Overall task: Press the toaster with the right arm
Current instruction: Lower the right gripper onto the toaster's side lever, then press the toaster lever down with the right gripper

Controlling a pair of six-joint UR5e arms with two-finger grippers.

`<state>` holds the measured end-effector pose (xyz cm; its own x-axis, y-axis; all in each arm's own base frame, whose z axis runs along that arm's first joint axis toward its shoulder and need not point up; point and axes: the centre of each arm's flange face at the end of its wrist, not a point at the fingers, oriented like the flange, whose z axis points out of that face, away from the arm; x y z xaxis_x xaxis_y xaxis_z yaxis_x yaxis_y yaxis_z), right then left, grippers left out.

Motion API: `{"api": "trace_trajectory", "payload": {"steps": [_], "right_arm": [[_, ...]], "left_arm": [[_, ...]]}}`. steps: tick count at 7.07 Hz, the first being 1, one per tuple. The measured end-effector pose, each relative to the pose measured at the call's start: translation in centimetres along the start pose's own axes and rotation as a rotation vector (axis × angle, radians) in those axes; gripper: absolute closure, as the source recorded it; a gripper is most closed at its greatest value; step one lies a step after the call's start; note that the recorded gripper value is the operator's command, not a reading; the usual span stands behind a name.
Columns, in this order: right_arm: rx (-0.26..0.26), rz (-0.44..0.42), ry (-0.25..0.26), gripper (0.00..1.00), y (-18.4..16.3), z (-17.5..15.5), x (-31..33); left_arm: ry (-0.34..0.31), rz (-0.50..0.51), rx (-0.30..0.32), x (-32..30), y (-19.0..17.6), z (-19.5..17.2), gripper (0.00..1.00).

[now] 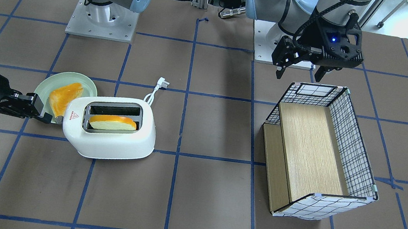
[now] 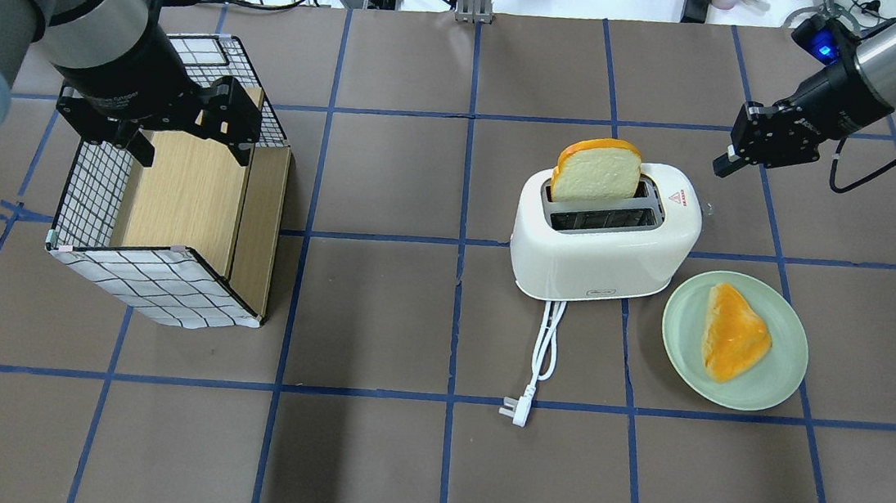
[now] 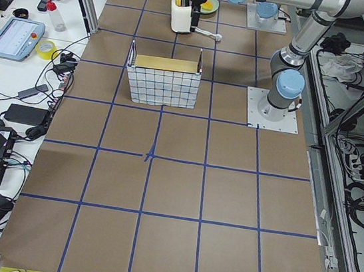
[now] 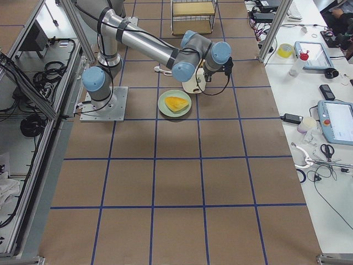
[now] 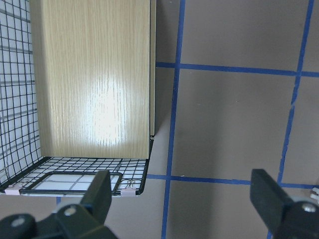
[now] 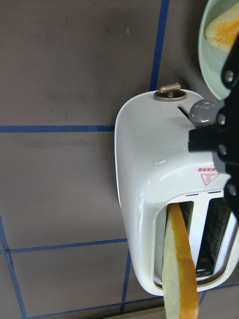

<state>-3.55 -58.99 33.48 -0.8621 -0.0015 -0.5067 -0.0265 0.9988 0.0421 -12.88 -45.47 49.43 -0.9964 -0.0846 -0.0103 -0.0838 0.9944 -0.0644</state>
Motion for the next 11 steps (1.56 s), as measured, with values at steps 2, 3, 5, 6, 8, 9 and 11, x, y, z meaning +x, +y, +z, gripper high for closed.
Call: {"api": "trace_trajectory", "payload": {"steps": [2, 3, 5, 6, 8, 9, 11], "right_arm": [[-0.012, -0.031, -0.007, 1.00, 0.1, 0.9, 0.6], [-0.018, -0.032, -0.010, 1.00, 0.1, 1.3, 0.9], [-0.029, -0.026, -0.015, 1.00, 0.0, 1.9, 1.3], [-0.036, -0.021, -0.019, 1.00, 0.0, 2.3, 1.6], [-0.045, -0.017, -0.024, 1.00, 0.0, 2.9, 1.9], [-0.050, -0.014, -0.028, 1.00, 0.0, 3.2, 2.1], [-0.057, -0.012, -0.031, 1.00, -0.1, 3.7, 2.4]], "left_arm": [[0.001, 0.000, 0.000, 0.0, 0.0, 0.0, 0.00], [0.000, 0.000, 0.000, 0.0, 0.0, 0.0, 0.00], [0.000, 0.000, 0.000, 0.0, 0.0, 0.0, 0.00], [0.000, 0.000, 0.000, 0.0, 0.0, 0.0, 0.00], [0.000, 0.000, 0.000, 0.0, 0.0, 0.0, 0.00], [0.000, 0.000, 0.000, 0.0, 0.0, 0.0, 0.00], [0.000, 0.000, 0.000, 0.0, 0.0, 0.0, 0.00]]}}
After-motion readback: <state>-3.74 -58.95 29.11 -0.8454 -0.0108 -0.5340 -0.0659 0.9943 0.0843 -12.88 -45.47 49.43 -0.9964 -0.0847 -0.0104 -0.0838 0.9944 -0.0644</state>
